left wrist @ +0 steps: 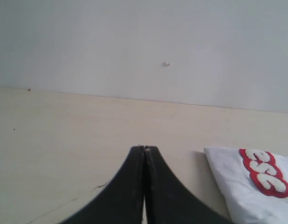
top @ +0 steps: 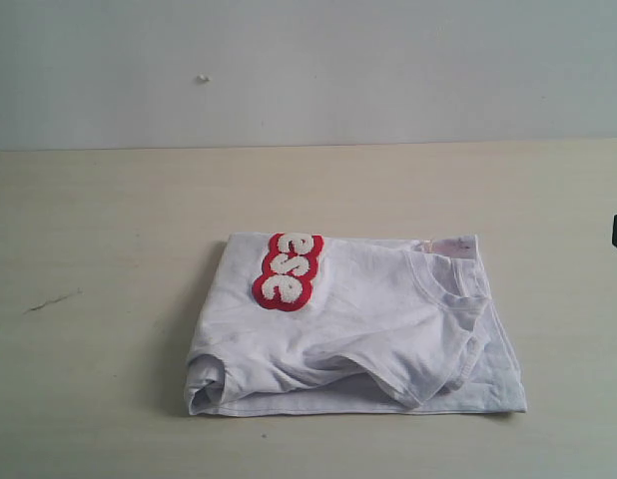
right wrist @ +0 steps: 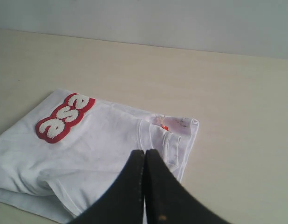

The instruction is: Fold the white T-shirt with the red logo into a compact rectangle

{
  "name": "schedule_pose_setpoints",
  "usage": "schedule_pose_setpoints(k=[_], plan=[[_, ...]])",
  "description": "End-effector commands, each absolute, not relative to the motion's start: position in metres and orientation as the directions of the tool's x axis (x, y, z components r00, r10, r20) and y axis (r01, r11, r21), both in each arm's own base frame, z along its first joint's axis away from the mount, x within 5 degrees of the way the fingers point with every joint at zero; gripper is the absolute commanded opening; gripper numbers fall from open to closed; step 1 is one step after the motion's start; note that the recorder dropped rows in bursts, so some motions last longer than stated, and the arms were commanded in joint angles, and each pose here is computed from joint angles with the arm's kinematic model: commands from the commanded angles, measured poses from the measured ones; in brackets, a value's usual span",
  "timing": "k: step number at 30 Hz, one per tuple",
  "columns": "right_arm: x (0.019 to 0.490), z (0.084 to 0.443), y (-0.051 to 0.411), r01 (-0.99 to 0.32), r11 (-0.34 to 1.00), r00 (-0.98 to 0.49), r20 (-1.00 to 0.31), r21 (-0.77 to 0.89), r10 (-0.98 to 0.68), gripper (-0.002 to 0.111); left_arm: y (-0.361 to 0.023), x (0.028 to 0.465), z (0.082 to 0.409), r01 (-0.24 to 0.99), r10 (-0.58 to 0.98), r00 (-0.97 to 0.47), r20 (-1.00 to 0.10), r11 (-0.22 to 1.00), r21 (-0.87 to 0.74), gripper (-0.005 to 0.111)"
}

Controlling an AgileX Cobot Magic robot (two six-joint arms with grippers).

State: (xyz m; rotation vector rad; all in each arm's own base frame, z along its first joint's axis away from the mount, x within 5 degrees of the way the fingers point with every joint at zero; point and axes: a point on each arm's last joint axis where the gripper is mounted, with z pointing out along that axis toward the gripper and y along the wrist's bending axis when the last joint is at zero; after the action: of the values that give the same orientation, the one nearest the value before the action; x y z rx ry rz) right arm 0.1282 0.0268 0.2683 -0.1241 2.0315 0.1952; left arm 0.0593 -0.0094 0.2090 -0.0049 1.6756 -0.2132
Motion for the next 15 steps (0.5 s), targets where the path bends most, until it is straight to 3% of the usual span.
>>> schedule_pose_setpoints(k=[1,15], plan=[[0.127,0.267,0.026,-0.169,0.982,-0.450,-0.893,0.084,-0.001,0.000,-0.007,0.057,0.197,0.082,-0.112,-0.145,-0.983,0.989,-0.124,0.000],[0.127,0.267,0.026,-0.169,0.982,-0.450,-0.893,0.084,-0.001,0.000,-0.004,0.054,0.184,0.010,-0.106,-0.238,-0.965,0.994,-0.112,0.000]])
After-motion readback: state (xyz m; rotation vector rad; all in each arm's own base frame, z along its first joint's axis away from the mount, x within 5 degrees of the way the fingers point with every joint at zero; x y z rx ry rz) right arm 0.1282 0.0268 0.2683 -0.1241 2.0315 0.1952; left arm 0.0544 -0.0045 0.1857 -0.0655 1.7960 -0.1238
